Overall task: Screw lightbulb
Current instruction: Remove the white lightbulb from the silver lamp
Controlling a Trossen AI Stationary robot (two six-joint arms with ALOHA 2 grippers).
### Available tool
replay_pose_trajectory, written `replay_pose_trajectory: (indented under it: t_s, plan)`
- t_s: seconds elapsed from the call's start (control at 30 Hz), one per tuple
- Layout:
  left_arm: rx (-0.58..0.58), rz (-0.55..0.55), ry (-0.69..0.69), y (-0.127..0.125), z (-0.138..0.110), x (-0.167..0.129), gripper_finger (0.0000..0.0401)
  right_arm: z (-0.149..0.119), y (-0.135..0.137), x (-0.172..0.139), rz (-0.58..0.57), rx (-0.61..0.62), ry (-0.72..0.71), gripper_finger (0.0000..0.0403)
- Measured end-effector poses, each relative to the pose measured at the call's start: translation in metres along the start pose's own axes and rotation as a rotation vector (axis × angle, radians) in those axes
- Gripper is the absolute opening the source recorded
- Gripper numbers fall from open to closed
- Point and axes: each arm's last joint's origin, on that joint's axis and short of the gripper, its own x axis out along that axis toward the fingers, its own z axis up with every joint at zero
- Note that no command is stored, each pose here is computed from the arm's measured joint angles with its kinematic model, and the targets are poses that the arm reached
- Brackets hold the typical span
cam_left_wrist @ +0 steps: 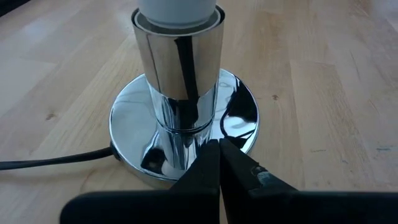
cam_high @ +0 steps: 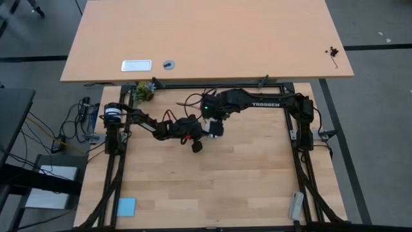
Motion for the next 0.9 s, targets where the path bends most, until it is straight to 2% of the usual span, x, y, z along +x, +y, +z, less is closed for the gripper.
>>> replay_pose_trajectory:
  t_s: [0.1, 0.2, 0.3, 0.5, 0.73, 0.8, 0.9]
  plan:
    - [0.000, 0.000, 0.000, 0.000, 0.000, 0.000, 0.0003, 0.000, 0.001, 0.000, 0.011, -0.278, -0.002, 0.0263]
    - [0.000, 0.002, 0.000, 0.000, 0.000, 0.000, 0.0003, 0.000, 0.001, 0.000, 0.013, -0.526, -0.006, 0.0282]
    - [0.000, 0.003, 0.000, 0.000, 0.000, 0.000, 0.0003, 0.000, 0.001, 0.000, -0.005, -0.609, 0.002, 0.0309]
    - [0.001, 0.002, 0.000, 0.000, 0.000, 0.000, 0.0003, -0.003, 0.008, -0.003, -0.118, -0.509, 0.047, 0.0355]
    - [0.001, -0.004, 0.000, 0.000, 0.000, 0.000, 0.0003, 0.001, 0.025, -0.020, -0.140, -0.434, 0.019, 0.0376]
    - [0.001, -0.005, 0.000, 0.000, 0.000, 0.000, 0.0003, 0.003, 0.028, -0.024, -0.133, -0.358, -0.012, 0.0377]
    - [0.001, -0.005, 0.000, 0.000, 0.000, 0.000, 0.0003, 0.003, 0.025, -0.024, -0.129, -0.088, -0.027, 0.0375]
